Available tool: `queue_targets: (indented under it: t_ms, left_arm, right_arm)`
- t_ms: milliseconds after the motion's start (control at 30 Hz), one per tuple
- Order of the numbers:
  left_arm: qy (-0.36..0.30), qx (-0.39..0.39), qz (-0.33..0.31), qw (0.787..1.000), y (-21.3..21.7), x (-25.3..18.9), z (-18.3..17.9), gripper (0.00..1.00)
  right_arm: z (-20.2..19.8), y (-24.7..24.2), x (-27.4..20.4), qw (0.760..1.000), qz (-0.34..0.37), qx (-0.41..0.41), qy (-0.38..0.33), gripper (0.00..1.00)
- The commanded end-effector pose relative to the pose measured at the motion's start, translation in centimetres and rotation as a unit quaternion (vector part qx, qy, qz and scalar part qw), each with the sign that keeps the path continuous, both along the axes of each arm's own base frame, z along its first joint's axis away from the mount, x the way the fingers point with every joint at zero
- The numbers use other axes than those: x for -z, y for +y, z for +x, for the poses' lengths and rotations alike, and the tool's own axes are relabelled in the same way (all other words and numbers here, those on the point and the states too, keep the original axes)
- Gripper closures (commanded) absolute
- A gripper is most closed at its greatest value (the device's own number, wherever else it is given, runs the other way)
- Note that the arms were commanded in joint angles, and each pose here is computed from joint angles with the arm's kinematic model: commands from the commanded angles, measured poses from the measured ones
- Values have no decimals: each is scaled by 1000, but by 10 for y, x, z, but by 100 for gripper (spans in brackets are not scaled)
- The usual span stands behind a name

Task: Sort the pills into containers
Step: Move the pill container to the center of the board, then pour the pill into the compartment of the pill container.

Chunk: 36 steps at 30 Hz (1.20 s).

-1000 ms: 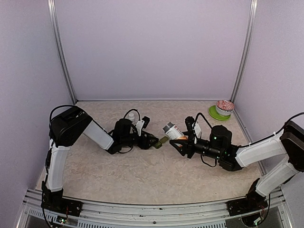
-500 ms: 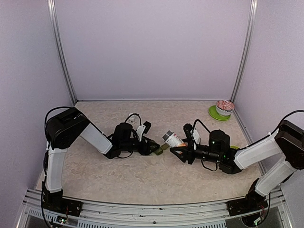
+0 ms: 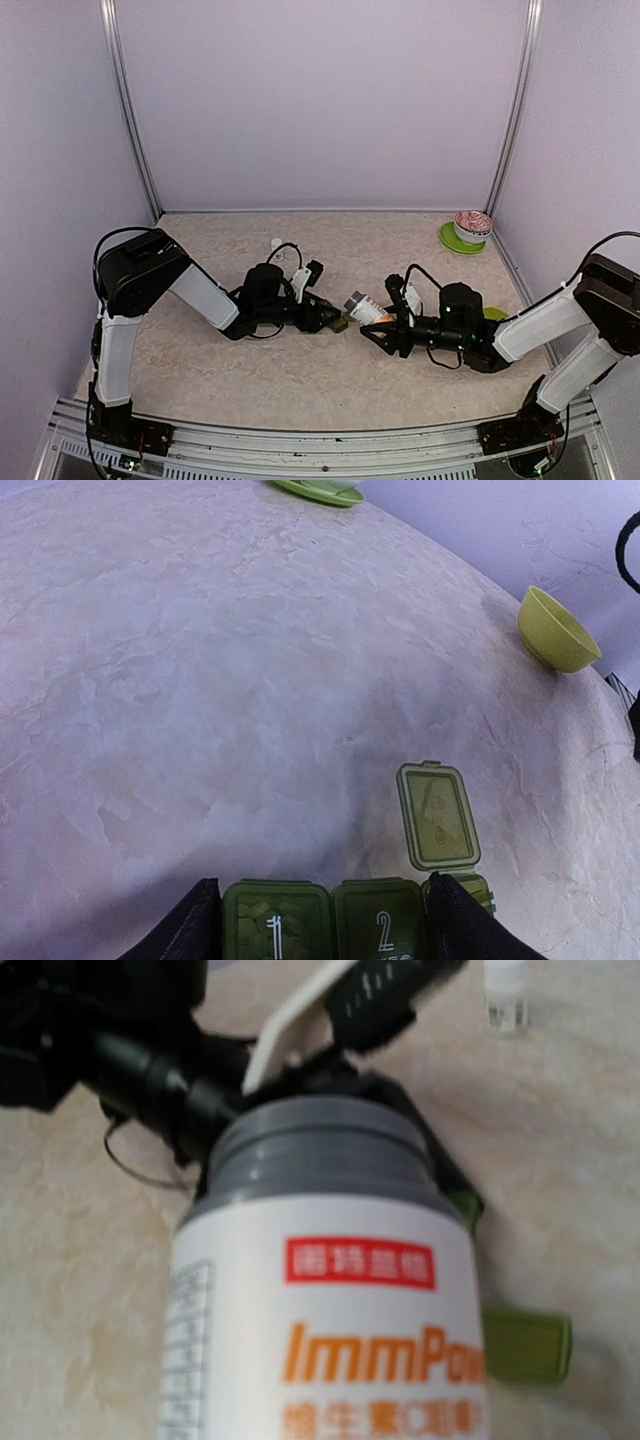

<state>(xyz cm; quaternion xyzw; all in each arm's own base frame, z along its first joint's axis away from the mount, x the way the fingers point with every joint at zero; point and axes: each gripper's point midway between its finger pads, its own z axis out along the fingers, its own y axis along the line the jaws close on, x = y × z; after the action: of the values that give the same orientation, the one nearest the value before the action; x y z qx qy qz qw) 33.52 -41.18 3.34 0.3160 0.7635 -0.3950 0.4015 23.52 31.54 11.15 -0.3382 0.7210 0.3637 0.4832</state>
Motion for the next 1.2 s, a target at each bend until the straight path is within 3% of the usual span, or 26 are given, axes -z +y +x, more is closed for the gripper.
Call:
queue_targets:
  t_ms: [0, 1167]
  left_arm:
    - [10, -9, 10, 1000, 3, 8, -3, 34]
    - [-15, -23, 31, 999, 3, 14, -4, 32]
  right_arm:
    - [-7, -1, 13, 1000, -8, -3, 17, 100]
    - [5, 13, 54, 995, -73, -8, 69, 100]
